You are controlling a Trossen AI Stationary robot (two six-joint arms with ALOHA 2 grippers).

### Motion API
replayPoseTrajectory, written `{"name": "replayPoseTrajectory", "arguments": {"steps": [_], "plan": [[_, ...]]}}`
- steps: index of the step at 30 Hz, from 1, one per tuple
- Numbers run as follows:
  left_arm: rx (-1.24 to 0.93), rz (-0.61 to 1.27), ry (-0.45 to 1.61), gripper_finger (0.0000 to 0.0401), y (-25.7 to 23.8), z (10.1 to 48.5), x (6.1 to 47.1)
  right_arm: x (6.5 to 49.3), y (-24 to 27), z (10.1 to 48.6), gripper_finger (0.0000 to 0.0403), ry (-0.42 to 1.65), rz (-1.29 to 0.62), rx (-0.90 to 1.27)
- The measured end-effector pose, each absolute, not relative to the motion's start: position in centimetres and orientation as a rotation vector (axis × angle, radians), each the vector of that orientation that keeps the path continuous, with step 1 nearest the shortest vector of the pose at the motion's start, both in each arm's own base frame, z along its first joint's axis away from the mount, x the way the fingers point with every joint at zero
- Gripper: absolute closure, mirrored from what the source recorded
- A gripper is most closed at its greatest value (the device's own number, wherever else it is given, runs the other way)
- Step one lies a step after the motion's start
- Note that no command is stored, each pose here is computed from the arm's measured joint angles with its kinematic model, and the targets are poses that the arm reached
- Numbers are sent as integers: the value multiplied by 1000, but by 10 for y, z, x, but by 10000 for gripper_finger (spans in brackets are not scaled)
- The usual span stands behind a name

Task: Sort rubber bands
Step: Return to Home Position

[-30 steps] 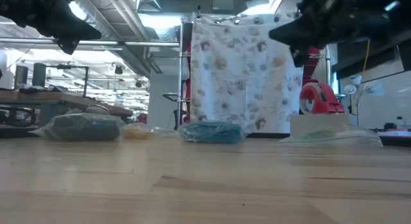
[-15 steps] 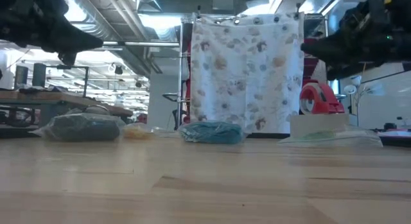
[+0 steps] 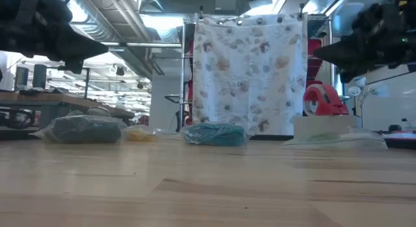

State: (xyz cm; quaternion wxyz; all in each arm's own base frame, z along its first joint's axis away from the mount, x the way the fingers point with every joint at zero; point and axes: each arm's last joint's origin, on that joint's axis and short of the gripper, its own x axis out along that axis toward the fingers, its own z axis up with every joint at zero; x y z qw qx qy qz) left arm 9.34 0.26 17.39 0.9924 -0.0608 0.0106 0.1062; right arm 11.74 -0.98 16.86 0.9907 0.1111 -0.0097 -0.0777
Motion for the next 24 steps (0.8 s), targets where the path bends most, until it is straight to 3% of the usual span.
{"name": "replayPoseTrajectory", "arguments": {"steps": [6, 18, 24], "plan": [[-17, 232, 37, 401, 7, 173, 93, 116, -10, 161, 403, 58, -157, 219], [-122, 258, 29, 401, 9, 173, 94, 109, -7, 158, 403, 98, -70, 153], [-125, 259, 29, 401, 9, 173, 94, 97, -5, 172, 403, -59, -37, 102]]}}
